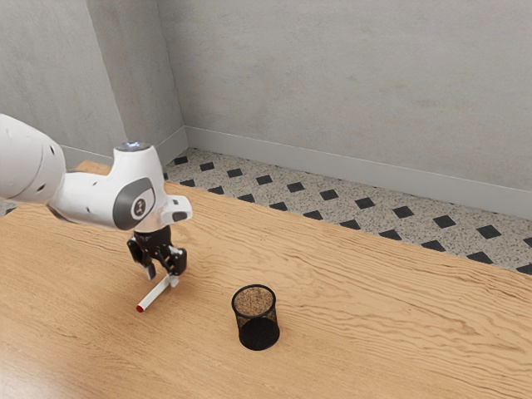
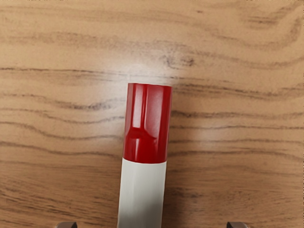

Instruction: Put the marker into the pen holder.

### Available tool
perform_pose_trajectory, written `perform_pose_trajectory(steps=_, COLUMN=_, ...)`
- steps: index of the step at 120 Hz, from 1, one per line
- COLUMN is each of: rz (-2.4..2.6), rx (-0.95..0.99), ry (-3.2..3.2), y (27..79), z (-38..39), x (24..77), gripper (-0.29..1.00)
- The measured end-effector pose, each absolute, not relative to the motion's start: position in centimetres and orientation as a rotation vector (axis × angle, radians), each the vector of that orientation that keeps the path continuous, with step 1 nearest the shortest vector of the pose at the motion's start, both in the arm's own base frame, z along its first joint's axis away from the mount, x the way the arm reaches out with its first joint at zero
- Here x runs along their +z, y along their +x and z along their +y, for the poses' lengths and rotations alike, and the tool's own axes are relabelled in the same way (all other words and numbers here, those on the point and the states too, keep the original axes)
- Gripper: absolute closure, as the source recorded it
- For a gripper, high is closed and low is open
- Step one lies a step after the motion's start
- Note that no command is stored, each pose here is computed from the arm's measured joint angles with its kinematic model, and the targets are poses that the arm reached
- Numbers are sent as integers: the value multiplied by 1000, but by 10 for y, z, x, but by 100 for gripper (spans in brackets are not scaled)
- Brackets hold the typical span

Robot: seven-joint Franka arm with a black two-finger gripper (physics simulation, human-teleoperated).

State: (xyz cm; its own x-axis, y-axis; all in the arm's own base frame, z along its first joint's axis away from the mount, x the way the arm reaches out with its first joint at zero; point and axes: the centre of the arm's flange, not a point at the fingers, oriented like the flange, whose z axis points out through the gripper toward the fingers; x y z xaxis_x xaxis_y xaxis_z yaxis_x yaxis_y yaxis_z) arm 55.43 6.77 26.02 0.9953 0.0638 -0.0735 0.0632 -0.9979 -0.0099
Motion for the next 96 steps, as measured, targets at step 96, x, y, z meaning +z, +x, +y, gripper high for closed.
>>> perform_pose_trajectory(steps=96, rz=-104, rx=123, ry=-3151, y=557, z=77, x=247, gripper=61)
